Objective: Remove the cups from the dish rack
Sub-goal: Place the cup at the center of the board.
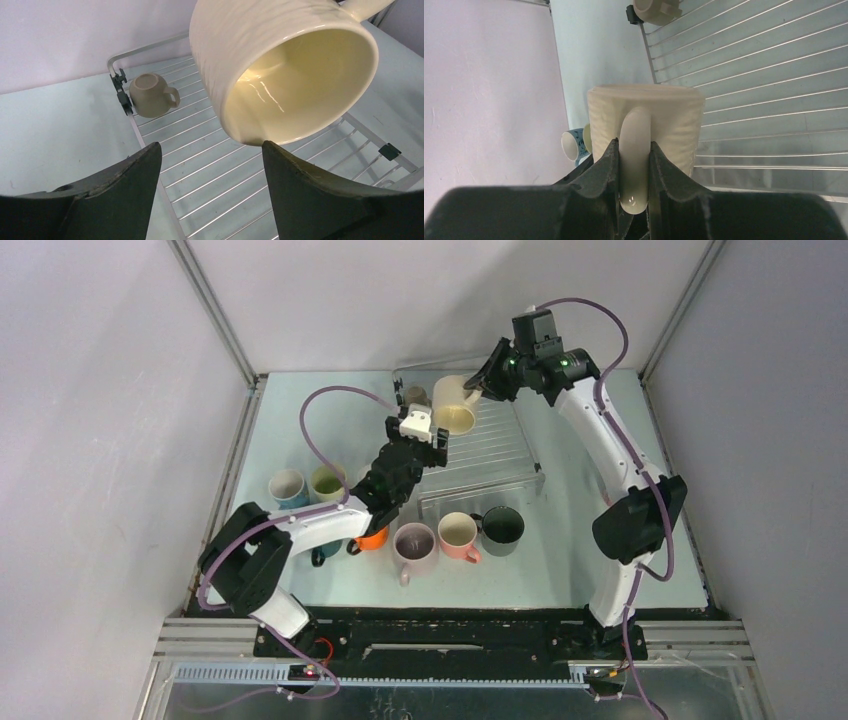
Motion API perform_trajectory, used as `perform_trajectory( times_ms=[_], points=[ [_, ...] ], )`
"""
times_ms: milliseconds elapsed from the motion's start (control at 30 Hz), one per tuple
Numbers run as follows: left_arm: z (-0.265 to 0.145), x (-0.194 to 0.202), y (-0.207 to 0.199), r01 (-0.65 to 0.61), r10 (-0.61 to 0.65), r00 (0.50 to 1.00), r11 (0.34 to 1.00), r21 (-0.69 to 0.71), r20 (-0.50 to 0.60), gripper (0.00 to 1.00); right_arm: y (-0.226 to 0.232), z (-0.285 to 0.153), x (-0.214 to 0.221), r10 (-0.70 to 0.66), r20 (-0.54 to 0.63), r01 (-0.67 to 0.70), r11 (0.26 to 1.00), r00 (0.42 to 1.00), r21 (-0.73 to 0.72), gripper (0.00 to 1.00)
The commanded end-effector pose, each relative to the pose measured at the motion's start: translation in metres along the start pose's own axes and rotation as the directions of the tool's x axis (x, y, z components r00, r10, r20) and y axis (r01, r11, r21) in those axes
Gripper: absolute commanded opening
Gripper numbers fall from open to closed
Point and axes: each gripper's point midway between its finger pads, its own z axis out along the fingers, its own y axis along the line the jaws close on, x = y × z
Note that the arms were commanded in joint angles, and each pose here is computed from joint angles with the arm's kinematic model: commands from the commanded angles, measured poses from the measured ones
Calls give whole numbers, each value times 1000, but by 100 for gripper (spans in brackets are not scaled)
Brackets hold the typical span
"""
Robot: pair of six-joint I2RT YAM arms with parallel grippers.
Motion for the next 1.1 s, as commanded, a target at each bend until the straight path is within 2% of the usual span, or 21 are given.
perform_trajectory(
  times_ms=[0, 200, 433, 900, 1067],
  points=[
    [1, -64, 0, 59, -60, 985, 998, 10, 162, 80, 54, -43, -8, 12, 54, -2, 982, 998, -187, 0],
    [-6, -70, -6, 73, -82, 983, 995, 62, 165, 79, 51, -44, -14, 25, 74, -11, 984, 997, -180, 0],
    [-6, -65, 2, 79, -83, 985, 996, 35, 153, 83, 56, -46, -13, 37, 70, -22, 979, 997, -200, 0],
    [14, -75, 16, 51, -41, 982, 997, -51, 184, 71, 73, -50, 4, 113, -2, -108, 950, 994, -292, 0],
    [17, -83, 21, 47, -31, 979, 996, -76, 201, 60, 71, -45, 11, 141, -31, -144, 944, 990, -297, 0]
  ],
)
